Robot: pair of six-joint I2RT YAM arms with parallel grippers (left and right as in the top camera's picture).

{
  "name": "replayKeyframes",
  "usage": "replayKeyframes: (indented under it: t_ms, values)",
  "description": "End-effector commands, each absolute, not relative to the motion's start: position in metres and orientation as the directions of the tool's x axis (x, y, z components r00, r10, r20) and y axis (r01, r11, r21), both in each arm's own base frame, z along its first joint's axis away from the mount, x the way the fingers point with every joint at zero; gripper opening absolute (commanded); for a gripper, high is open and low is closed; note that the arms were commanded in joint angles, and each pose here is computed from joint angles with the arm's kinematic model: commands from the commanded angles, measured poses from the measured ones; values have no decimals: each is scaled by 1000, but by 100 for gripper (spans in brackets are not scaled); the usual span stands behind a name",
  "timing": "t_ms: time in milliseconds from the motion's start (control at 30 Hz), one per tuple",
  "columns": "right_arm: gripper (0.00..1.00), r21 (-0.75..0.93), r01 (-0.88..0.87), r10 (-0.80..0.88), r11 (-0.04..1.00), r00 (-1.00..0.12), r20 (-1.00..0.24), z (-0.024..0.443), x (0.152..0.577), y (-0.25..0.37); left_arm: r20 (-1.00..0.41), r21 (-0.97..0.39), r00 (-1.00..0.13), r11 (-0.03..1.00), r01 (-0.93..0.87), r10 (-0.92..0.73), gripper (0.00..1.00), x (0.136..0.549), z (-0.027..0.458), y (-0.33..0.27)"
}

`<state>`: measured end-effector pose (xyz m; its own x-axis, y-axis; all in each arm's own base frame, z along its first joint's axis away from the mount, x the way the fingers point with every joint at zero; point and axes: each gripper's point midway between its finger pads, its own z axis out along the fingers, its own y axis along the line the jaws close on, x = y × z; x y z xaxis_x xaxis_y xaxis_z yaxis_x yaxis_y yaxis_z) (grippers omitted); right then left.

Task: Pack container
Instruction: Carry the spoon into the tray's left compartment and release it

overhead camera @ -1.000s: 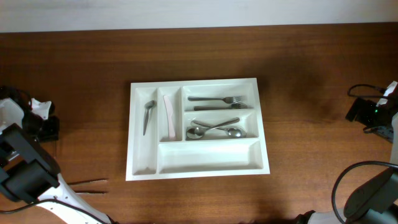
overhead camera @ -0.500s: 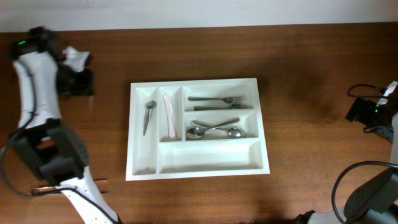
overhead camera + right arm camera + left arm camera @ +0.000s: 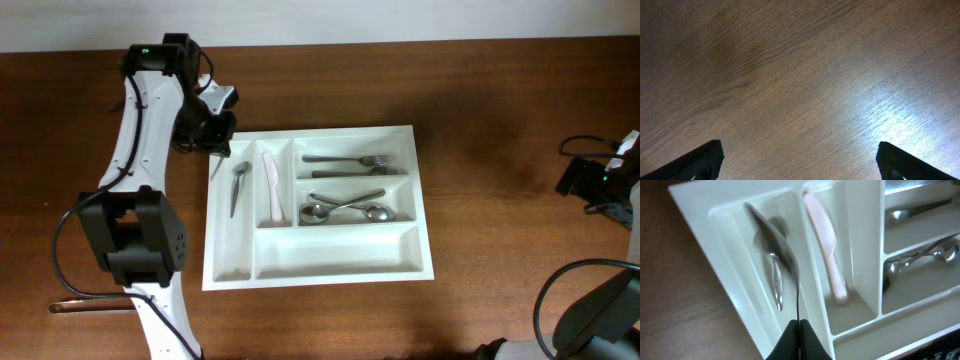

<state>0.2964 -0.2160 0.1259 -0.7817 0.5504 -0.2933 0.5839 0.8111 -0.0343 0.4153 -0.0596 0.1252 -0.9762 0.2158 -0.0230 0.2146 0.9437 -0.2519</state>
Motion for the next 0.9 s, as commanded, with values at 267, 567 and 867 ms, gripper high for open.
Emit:
replayKeyframes:
  t_ms: [267,567,867]
  values:
    - [99,-33,592,559,805,-777,-289,124,296,-217,59,-191,-986,971,142,155,4,405,76,-48]
    - [99,-33,592,559,805,-777,-289,124,296,-217,123,-200,-980,971,133,159,26,389,69,-50]
    - [99,-33,592,559,805,-777,-289,124,296,-217,122,-199,-980,971,134,160,46,389,69,-50]
